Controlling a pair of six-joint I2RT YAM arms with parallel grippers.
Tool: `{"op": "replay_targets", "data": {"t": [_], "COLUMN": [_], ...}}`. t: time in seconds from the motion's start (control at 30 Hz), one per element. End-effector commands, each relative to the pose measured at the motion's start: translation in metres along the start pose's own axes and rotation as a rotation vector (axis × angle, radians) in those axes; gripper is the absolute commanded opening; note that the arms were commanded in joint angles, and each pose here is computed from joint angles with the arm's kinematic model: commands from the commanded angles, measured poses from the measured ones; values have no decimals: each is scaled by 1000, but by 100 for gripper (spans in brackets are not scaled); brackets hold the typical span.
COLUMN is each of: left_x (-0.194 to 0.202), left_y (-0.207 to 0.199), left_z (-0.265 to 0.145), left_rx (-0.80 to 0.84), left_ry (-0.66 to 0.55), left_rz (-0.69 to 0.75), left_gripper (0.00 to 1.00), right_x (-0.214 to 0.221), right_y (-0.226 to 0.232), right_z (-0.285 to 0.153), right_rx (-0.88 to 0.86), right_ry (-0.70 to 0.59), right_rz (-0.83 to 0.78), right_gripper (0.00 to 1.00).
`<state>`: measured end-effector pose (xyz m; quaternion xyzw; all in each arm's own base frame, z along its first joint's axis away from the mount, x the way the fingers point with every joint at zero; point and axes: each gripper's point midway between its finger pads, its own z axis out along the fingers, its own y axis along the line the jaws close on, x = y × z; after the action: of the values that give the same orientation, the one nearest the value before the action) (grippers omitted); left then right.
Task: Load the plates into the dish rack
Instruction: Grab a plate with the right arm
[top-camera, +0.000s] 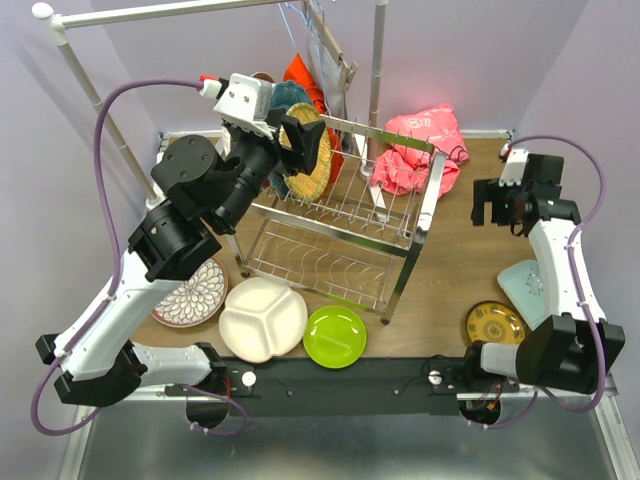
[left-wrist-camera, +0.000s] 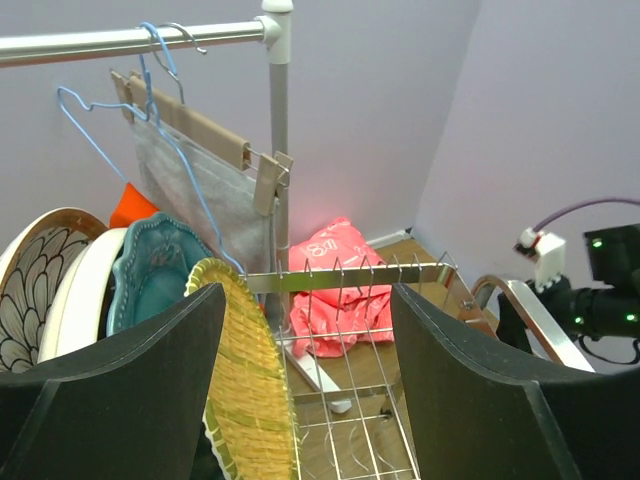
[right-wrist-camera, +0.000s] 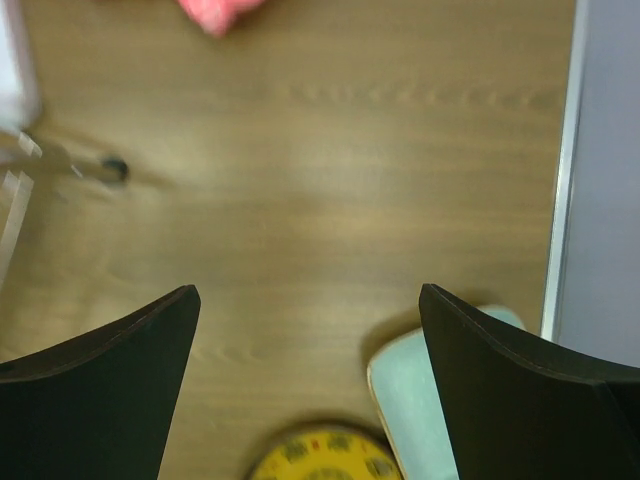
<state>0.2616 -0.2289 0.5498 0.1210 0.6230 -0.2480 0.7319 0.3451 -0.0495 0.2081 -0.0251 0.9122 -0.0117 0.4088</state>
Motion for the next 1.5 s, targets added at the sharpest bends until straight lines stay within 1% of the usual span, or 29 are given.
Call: {"op": "replay_targets", "data": {"t": [0.0, 0.03, 0.07, 0.1, 0.13, 0.2, 0.23, 0.33, 0.37, 0.43, 0.47, 0.6, 0.8, 0.9, 0.97, 1.3, 1.47], "left_x": [-19, -19, -18, -19, -18, -16, -16, -13, -11, -10, -9, -5, -3, -1, -1, 4, 2], "left_y": [-7, -7, -7, -7, -8, -10, -12, -16, -19, -21, -22, -24, -24, -25, -24, -23, -23], "left_z": [-8, -8, -8, -8, -8, -6, -5, -2, 0, 2, 4, 10, 17, 19, 20, 22, 21], "left_rx": [60, 60, 63, 65, 70, 76, 88, 110, 118, 127, 130, 138, 143, 145, 144, 143, 146], "left_ry": [-68, -69, -71, -72, -75, -75, -81, -84, -81, -77, -73, -59, -52, -46, -42, -27, -30], "left_rz": [-40, -42, -41, -43, -45, -46, -49, -56, -61, -62, -61, -58, -57, -56, -54, -57, -56], "left_gripper": [77, 77, 77, 77, 77, 77, 77, 77, 77, 77, 77, 77, 77, 77, 77, 77, 77], "right_x": [86, 93, 101, 107, 121, 135, 151, 159, 171, 177, 189, 204, 211, 219, 222, 197, 192], "right_y": [-15, -17, -27, -31, -32, -41, -41, -49, -50, -53, -54, -59, -63, -64, -64, -67, -68], "right_z": [-2, -4, -8, -10, -13, -14, -13, -12, -13, -9, -9, -5, 4, 10, 11, 8, 6], "right_rx": [37, 47, 99, 100, 109, 158, 159, 223, 238, 262, 275, 320, 353, 359, 359, 389, 398], "right_ry": [315, 332, 362, 377, 405, 432, 460, 440, 459, 456, 486, 494, 479, 494, 504, 421, 409], "right_rz": [-160, -176, -203, -264, -289, -332, -341, -357, -360, -362, -364, -362, -353, -360, -357, -328, -324], "right_gripper": [100, 100, 100, 100, 100, 100, 100, 100, 100, 100, 100, 99, 93, 89, 88, 87, 86]}}
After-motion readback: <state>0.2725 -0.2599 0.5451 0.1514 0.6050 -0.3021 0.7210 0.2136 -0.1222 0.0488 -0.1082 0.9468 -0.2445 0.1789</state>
